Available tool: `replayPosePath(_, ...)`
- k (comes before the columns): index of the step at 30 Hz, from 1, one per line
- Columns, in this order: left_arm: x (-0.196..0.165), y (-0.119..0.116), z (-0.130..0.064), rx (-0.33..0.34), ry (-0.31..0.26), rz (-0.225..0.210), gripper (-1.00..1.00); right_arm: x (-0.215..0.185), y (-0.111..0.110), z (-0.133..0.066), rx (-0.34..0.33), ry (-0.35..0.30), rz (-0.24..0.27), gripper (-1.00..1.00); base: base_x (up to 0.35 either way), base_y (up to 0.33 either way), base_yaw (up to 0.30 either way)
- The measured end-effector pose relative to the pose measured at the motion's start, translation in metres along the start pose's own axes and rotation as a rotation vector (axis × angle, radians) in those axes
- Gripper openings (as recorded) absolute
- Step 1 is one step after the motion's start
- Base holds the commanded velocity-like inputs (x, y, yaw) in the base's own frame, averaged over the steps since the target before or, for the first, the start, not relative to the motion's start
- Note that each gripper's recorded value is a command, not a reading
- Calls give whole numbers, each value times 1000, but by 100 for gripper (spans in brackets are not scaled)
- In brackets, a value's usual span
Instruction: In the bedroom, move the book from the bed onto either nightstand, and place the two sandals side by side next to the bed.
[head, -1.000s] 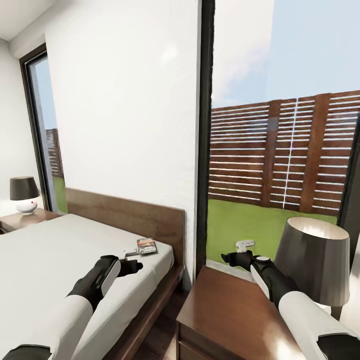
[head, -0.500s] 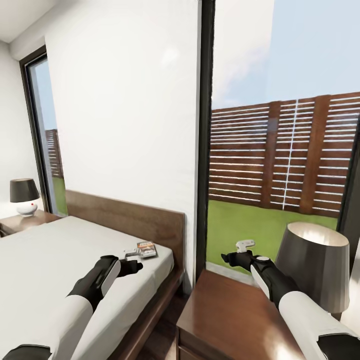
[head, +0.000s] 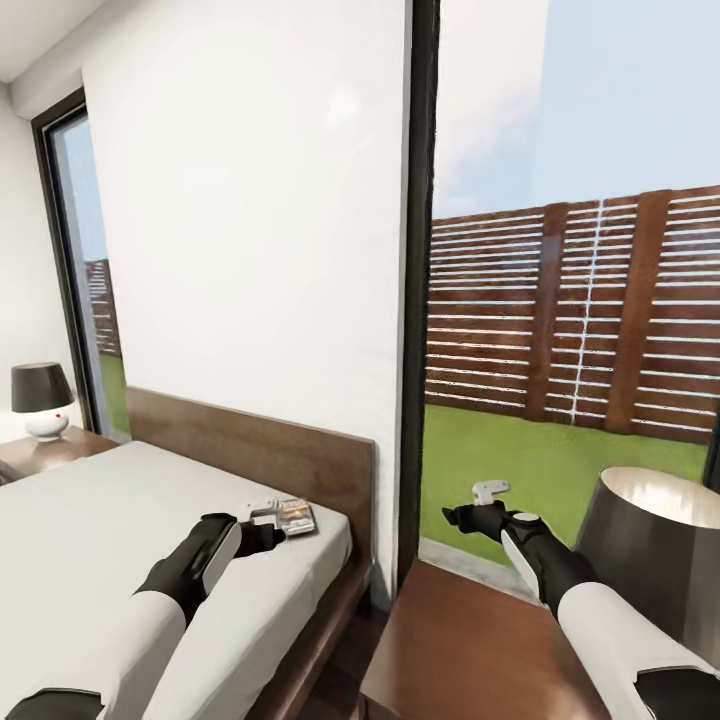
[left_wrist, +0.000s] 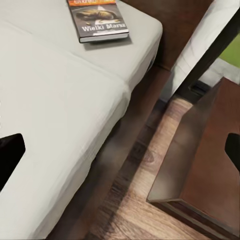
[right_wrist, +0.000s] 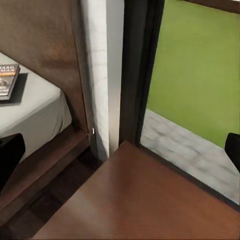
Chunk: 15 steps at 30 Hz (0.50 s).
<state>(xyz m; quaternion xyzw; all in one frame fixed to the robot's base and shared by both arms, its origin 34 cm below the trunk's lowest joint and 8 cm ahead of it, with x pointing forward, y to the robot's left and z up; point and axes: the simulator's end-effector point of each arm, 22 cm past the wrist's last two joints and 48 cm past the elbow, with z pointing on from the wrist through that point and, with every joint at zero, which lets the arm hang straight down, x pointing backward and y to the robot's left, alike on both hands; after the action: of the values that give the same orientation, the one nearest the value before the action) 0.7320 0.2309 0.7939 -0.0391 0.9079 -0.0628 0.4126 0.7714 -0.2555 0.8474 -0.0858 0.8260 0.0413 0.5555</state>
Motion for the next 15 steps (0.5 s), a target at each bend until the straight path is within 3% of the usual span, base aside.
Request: replayPosePath(15, -22, -4, -16, -1, 1, 1, 100, -27, -1, -8, -1, 0, 0, 100, 292, 89, 0)
